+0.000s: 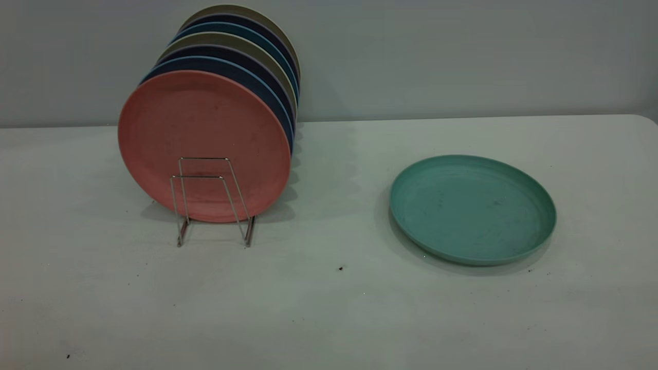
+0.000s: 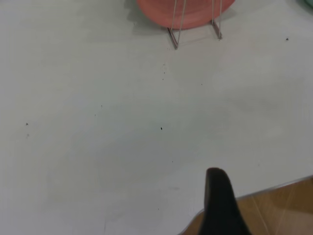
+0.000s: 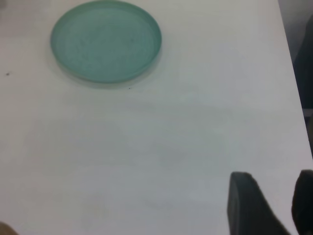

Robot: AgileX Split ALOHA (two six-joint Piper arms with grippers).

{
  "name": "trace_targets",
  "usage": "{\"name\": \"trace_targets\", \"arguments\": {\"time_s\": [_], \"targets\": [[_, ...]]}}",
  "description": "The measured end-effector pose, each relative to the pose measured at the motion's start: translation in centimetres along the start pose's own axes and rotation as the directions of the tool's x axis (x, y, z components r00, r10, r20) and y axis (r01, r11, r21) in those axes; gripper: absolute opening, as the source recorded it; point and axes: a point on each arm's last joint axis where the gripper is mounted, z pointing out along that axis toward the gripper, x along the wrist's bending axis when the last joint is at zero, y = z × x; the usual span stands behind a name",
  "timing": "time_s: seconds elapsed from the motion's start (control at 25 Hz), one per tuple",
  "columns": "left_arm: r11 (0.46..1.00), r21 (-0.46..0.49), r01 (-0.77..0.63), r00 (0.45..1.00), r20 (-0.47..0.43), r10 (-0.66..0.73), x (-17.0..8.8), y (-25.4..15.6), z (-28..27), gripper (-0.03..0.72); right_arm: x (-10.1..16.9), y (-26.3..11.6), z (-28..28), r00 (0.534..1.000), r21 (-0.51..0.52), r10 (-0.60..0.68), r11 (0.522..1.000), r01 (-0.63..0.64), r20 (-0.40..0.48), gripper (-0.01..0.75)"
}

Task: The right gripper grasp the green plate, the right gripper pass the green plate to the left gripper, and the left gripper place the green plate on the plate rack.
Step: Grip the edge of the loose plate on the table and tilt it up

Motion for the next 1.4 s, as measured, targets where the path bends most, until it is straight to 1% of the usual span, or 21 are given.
{"name": "trace_targets", "arguments": {"time_s": [0.44, 0.8, 0.92, 1.08, 1.2, 1.32, 1.4], "targets": [[1.0, 0.001, -0.004, 1.0, -0.008, 0.004, 0.1, 0.0, 0.0, 0.499, 0.0, 0.0, 0.0, 1.0, 0.0, 0.0, 1.0, 0.0, 0.0, 0.241], [0.999, 0.019, -0.04, 0.991, -0.127, 0.042, 1.2, -0.1, -0.1, 0.499, 0.0, 0.0, 0.0, 1.0, 0.0, 0.0, 1.0, 0.0, 0.0, 0.241], [0.999, 0.008, -0.038, 0.991, -0.129, 0.038, 1.2, 0.0, -0.1, 0.499, 0.0, 0.0, 0.0, 1.0, 0.0, 0.0, 1.0, 0.0, 0.0, 0.241], [0.998, -0.045, -0.043, 0.99, -0.137, 0.036, 1.2, 0.5, -0.3, 0.499, 0.0, 0.0, 0.0, 1.0, -0.001, -0.007, 1.0, 0.007, 0.0, 0.241], [0.999, -0.028, -0.035, 0.99, -0.134, 0.031, 1.3, 0.8, 0.0, 0.499, 0.1, 0.1, -0.2, 0.999, -0.01, -0.045, 0.999, 0.045, -0.012, 0.241], [1.0, -0.001, 0.019, 0.992, -0.128, -0.019, 1.4, 1.6, 0.4, 0.499, 0.3, 0.3, -0.2, 0.996, -0.027, -0.081, 0.996, 0.08, -0.034, 0.241], [0.999, 0.011, 0.052, 0.991, -0.126, -0.051, 1.6, 2.1, 0.8, 0.499, 0.4, 0.7, -0.2, 0.996, -0.031, -0.083, 0.996, 0.082, -0.044, 0.241]]}}
